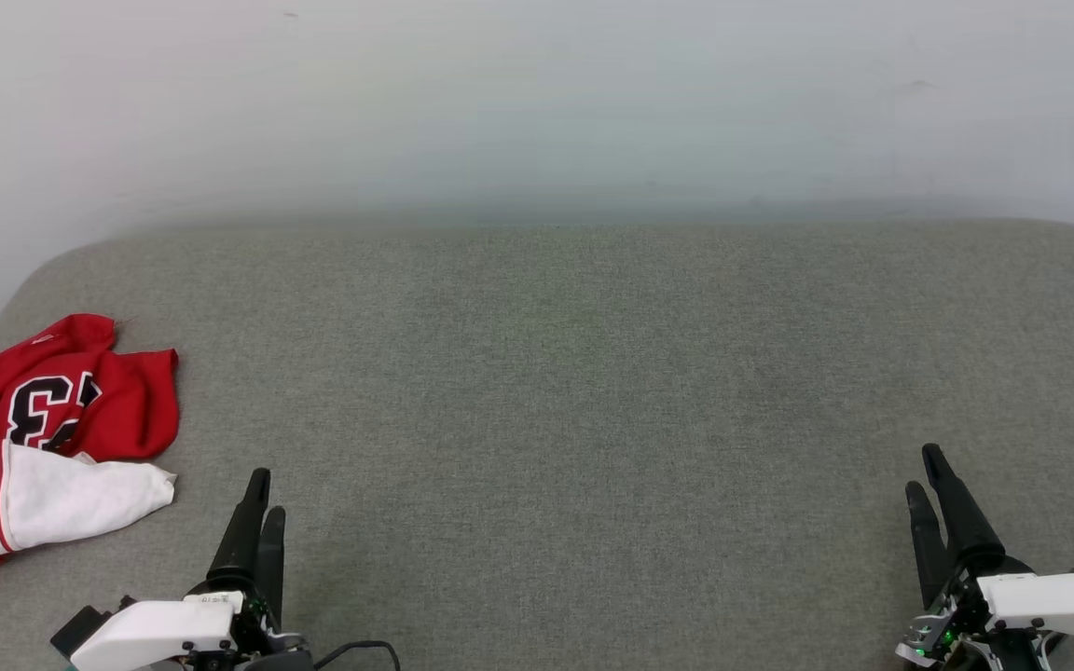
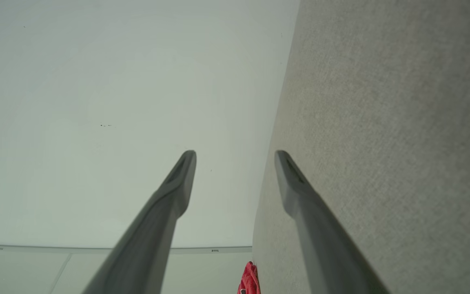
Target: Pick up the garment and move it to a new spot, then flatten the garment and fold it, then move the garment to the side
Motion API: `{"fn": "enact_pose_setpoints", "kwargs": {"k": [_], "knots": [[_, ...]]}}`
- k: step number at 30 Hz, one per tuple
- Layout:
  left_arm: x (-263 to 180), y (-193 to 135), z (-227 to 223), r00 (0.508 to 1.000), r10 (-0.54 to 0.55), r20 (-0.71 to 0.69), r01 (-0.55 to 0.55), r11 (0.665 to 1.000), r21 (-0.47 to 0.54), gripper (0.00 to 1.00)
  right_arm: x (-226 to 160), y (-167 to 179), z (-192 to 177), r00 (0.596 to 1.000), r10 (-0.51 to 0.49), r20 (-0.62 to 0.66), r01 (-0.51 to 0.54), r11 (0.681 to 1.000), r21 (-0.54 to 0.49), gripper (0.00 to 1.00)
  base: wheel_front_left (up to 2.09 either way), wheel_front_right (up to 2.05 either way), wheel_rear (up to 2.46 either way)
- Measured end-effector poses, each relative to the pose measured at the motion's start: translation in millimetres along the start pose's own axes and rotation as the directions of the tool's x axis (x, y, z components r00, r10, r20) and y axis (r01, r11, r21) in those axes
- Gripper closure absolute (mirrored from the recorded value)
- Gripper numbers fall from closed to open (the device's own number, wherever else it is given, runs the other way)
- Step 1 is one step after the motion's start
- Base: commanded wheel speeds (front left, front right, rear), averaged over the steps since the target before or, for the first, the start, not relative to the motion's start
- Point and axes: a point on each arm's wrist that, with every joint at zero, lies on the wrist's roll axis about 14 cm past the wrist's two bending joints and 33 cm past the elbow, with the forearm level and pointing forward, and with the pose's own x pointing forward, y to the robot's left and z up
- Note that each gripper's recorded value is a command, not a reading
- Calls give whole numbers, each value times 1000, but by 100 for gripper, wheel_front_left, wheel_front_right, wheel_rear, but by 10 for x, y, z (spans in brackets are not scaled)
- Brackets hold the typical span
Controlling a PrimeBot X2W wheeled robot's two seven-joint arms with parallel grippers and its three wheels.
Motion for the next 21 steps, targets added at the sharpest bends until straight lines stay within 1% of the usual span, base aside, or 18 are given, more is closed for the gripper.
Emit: {"fn": "enact_pose_setpoints", "kwargs": {"k": [6, 9, 13, 17, 21], "knots": [[-18, 27, 33, 1000, 8, 24, -8, 1000, 13, 0, -13, -15, 31, 1000, -5, 22, 6, 999, -41, 0, 0, 0, 0], [-44, 70, 82, 999, 20, 44, -22, 999, 45, 0, -22, -33, 53, 999, -10, 32, 13, 997, -72, 0, 0, 0, 0], [-54, 71, 130, 998, 20, 63, -26, 995, 101, 0, -28, -33, 72, 999, -10, 44, 16, 990, -138, 0, 0, 0, 0], [-61, 45, 237, 995, 11, 100, -27, 987, 157, 0, -25, 19, 82, 999, 7, 50, 4, 976, -219, 0, 0, 0, 0], [-59, -19, 298, 993, -10, 121, -17, 974, 225, 0, -21, 81, 108, 998, 28, 58, -8, 948, -319, 0, 0, 0, 0]]}}
